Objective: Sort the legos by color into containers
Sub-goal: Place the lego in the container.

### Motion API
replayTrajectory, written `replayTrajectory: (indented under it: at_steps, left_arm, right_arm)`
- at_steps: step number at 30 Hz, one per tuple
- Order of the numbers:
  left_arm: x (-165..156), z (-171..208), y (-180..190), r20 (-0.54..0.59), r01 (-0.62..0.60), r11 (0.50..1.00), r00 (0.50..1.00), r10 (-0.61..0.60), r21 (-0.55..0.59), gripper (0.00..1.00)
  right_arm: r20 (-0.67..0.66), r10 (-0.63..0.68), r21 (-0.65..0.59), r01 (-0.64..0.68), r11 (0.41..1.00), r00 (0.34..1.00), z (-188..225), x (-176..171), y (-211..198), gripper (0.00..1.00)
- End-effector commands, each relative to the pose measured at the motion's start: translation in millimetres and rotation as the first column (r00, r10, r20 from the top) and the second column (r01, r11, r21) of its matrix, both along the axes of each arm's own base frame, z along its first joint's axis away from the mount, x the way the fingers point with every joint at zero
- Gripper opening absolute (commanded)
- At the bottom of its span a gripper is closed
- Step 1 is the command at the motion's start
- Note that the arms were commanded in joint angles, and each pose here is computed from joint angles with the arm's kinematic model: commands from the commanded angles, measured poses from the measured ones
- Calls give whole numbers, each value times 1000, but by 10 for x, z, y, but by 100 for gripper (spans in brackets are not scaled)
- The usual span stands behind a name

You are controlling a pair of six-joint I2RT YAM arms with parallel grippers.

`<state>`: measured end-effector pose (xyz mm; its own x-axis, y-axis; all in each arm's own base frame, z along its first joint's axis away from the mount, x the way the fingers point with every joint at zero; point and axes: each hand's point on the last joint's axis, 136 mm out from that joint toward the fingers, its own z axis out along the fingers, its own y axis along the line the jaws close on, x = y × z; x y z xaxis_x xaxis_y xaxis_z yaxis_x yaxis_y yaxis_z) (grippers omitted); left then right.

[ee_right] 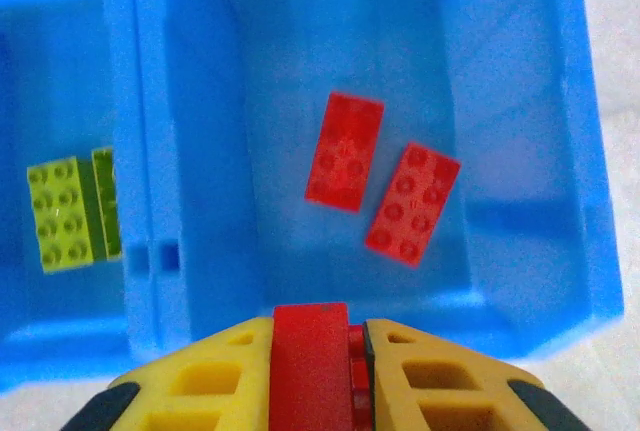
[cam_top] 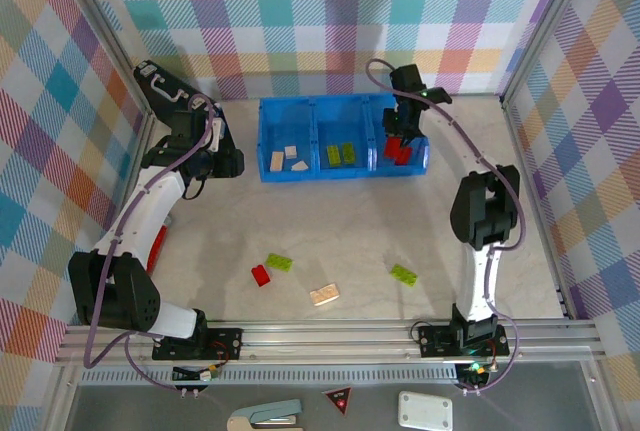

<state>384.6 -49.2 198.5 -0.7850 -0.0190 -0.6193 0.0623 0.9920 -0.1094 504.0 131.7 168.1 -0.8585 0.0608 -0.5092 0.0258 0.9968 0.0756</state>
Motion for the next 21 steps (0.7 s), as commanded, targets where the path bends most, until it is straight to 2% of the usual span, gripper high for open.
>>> replayTrajectory:
  at_steps: [1,14,21]
  left_arm:
    - [-20,-113,82,-29,-8,1000,1000,9,25,72]
    - [-16,-154,91,-40,-11,999,999,12,33,72]
    - [-18,-156,101,-42,-11,999,999,13,37,72]
  right_arm:
    - [6,27,61,-27,998,1000,-18,182,73,25]
    - [-60,-44,234,56,971,997,-408,545,267,24]
    - [-92,-54,236,74,969,994,-632,628,296,25]
